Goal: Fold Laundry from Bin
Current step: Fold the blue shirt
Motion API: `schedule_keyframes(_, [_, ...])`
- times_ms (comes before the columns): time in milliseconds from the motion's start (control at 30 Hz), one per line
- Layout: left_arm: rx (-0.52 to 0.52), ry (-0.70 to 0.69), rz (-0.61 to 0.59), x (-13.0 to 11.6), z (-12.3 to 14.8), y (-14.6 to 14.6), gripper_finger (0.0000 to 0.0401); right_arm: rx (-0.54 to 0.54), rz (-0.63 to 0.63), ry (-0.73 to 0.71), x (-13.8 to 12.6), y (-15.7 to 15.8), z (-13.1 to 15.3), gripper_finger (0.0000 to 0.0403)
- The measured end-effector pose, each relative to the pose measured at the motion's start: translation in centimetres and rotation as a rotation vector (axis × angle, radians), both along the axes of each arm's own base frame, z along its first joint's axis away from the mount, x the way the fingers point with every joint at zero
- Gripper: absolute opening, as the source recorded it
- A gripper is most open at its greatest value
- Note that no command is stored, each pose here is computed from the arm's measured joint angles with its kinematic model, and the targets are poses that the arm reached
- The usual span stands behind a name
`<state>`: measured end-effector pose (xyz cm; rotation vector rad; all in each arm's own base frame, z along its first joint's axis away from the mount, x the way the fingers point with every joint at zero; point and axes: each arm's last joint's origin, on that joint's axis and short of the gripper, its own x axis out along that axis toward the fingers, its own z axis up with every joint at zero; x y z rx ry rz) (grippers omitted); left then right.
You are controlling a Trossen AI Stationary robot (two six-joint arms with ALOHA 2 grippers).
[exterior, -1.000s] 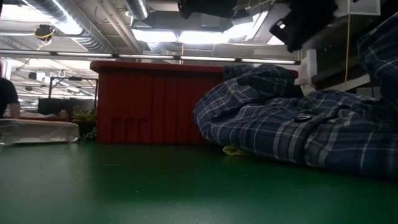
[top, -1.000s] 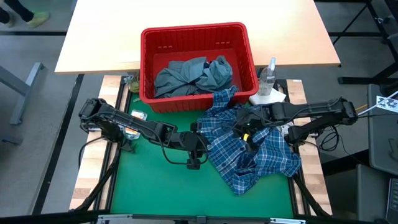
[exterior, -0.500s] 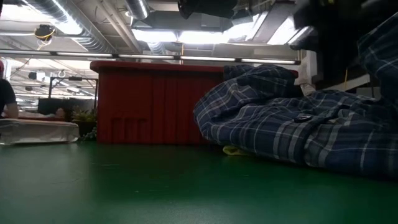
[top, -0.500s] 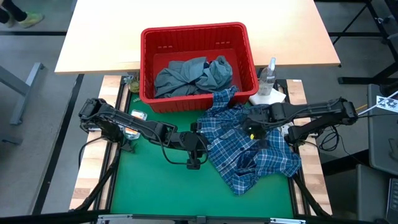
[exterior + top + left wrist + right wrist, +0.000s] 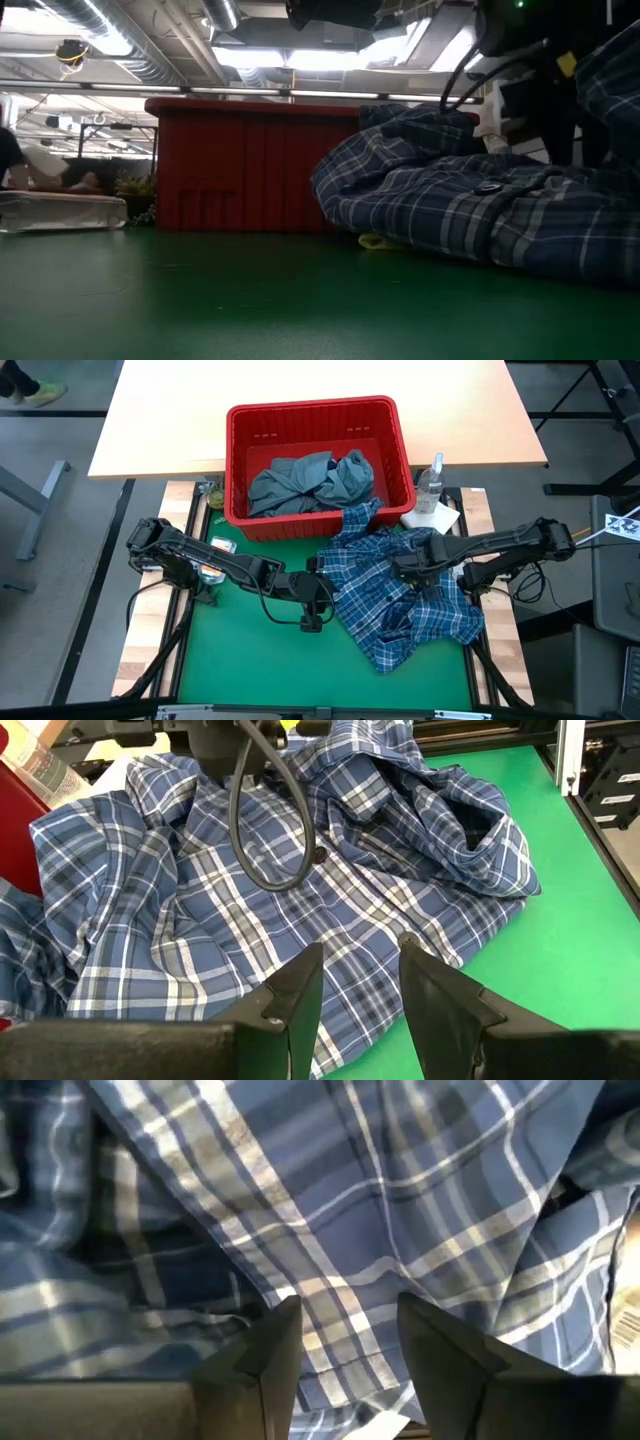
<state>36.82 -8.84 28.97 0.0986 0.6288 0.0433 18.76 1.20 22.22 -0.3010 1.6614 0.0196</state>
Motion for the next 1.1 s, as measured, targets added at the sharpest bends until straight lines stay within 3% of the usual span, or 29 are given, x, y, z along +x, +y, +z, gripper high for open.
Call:
schedule_keyframes(200, [0.000, 0.000, 0.001, 0.0, 0.0, 0.0, 0.0128, 0.027, 0.065, -0.069, 0.8, 0.1, -0.1, 0.0134])
schedule_keyframes(433, [0.001, 0.000, 0.002, 0.0, 0.0, 0.0, 0.0128, 0.035, 0.137, -0.185, 2.0, 0.2, 0.0, 0.0023])
schedule_keyframes(500, [0.001, 0.000, 0.002, 0.0, 0.0, 0.0, 0.0128, 0.028, 0.138, -0.201, 2.2, 0.2, 0.0, 0.0007])
schedule_keyframes(767, [0.001, -0.001, 0.002, 0.0, 0.0, 0.0, 0.0128, 0.002, 0.134, -0.212, 2.3, 0.2, 0.0, 0.0076])
schedule_keyframes(1100, [0.001, 0.000, 0.002, 0.0, 0.0, 0.0, 0.0128, -0.023, 0.131, -0.213, 2.3, 0.1, 0.1, 0.0190])
